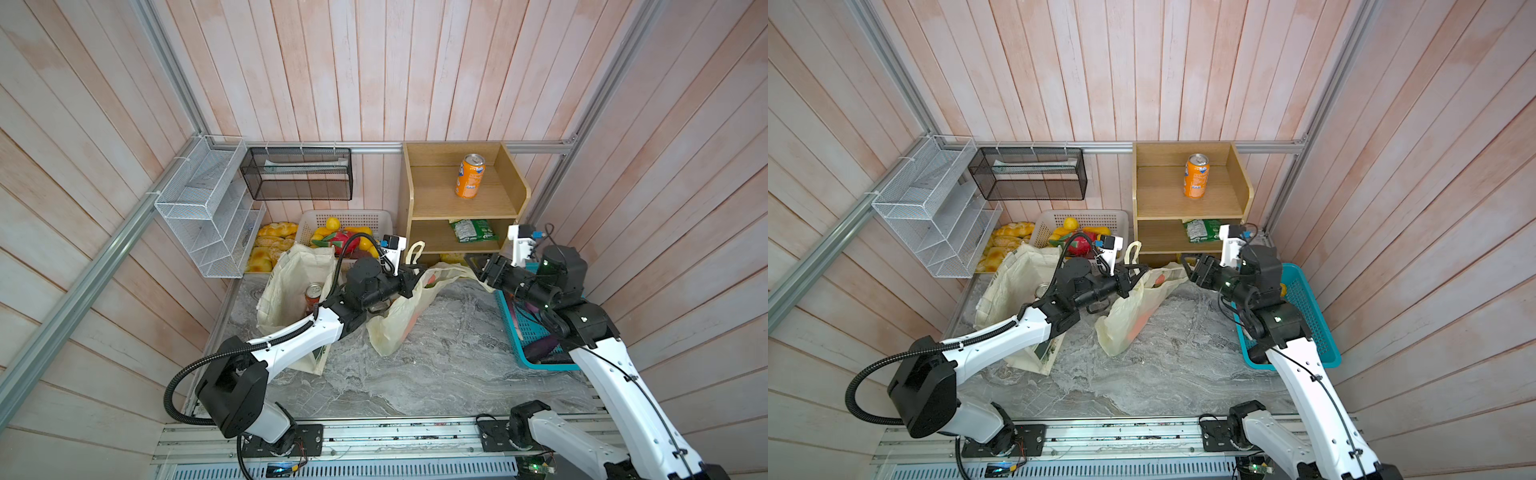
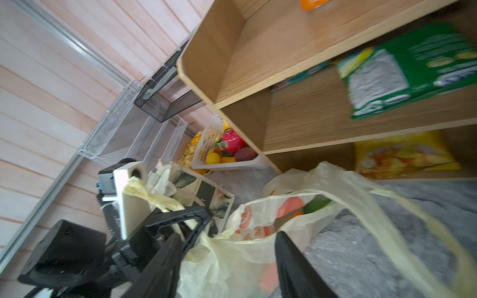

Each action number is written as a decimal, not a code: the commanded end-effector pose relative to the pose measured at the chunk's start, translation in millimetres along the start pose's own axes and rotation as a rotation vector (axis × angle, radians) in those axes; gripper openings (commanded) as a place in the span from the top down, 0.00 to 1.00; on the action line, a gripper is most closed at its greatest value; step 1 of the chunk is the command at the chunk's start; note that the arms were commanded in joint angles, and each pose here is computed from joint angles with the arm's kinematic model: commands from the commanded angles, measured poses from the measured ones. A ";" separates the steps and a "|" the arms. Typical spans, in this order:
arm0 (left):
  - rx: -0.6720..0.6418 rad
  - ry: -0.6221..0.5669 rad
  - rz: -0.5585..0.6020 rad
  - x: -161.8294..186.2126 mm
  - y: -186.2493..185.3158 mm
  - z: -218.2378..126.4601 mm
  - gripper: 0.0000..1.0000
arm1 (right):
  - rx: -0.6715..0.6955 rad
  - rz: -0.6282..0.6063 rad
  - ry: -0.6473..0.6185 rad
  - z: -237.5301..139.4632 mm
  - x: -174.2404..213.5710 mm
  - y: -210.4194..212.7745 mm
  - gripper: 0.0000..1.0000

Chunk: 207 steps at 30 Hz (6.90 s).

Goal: Place the mixed food into the grocery bags and tie them

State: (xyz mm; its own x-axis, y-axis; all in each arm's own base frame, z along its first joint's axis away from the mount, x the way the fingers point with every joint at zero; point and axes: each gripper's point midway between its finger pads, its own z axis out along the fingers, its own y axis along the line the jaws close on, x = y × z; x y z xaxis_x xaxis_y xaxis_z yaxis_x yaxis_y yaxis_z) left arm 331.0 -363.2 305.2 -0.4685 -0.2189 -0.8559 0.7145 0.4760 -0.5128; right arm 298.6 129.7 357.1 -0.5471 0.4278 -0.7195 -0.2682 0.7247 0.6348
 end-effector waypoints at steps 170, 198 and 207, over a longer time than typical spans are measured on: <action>-0.324 -0.216 0.526 -35.3 -29.9 -6.0 0.37 | -0.174 -0.190 0.132 44.7 22.1 98.9 1.00; -0.220 -0.096 0.404 20.2 -26.3 18.6 1.00 | -0.217 -0.138 0.136 43.7 23.3 98.6 1.00; -0.019 0.002 0.250 20.7 -23.7 7.2 1.00 | -0.263 -0.125 0.094 26.1 -5.3 81.8 0.52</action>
State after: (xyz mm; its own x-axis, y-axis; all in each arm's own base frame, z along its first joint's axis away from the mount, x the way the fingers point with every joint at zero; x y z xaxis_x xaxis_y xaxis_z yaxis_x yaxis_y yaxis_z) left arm 327.8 -382.4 298.4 -0.1972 -0.0811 -0.9770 0.7350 0.6472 -0.2021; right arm 312.8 206.8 382.5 -0.6046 0.2832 -0.7444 -0.4456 0.6544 0.6109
